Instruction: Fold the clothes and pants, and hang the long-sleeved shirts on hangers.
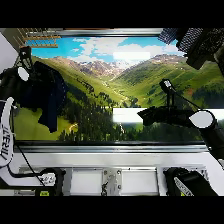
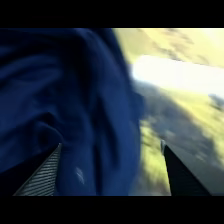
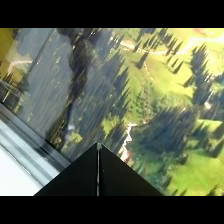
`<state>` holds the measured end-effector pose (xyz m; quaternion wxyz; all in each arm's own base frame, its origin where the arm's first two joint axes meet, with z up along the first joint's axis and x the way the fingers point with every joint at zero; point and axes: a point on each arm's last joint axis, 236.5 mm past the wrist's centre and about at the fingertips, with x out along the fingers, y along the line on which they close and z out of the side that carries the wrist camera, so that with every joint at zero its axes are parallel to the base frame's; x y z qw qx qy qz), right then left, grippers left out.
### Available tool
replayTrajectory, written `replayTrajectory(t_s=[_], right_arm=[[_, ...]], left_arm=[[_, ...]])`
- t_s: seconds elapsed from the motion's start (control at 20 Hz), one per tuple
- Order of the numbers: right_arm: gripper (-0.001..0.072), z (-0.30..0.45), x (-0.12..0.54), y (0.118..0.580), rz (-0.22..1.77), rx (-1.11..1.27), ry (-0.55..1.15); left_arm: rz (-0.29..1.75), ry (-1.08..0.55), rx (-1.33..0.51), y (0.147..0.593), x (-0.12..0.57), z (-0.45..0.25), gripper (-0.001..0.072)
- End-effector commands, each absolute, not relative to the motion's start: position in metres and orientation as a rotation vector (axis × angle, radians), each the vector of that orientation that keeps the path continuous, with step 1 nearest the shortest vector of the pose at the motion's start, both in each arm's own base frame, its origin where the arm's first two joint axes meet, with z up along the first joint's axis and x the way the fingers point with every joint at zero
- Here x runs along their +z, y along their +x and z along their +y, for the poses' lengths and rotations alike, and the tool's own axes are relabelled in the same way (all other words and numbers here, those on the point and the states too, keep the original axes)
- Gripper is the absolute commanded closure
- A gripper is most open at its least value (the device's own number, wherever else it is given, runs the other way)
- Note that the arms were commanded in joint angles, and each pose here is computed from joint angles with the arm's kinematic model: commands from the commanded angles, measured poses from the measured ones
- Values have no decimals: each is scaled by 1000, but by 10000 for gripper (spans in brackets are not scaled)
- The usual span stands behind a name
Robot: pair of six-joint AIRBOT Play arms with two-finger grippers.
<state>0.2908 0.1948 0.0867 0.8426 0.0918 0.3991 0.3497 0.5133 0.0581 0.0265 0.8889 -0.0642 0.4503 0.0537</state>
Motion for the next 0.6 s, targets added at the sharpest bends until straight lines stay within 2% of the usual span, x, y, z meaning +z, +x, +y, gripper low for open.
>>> replayTrajectory(t_s=[0.0, 0.3, 0.35, 0.45, 0.5, 0.55], right_arm=[[698, 195, 87, 291, 843, 739, 194], [698, 195, 87, 291, 843, 739, 194], [698, 195, 87, 291, 843, 739, 194], [698, 195, 87, 291, 843, 739, 194], [698, 195, 87, 291, 843, 739, 194], [698, 195, 87, 291, 843, 739, 194]], left_arm=[[1018, -139, 150, 529, -25, 83, -13], [1231, -103, 146, 518, -102, 79, -7], [1257, -118, 154, 514, -106, 78, 172], [1278, -152, 169, 511, -104, 77, 620], [1279, -163, 165, 512, -97, 75, 698], [1252, -188, 150, 517, -80, 69, 698]])
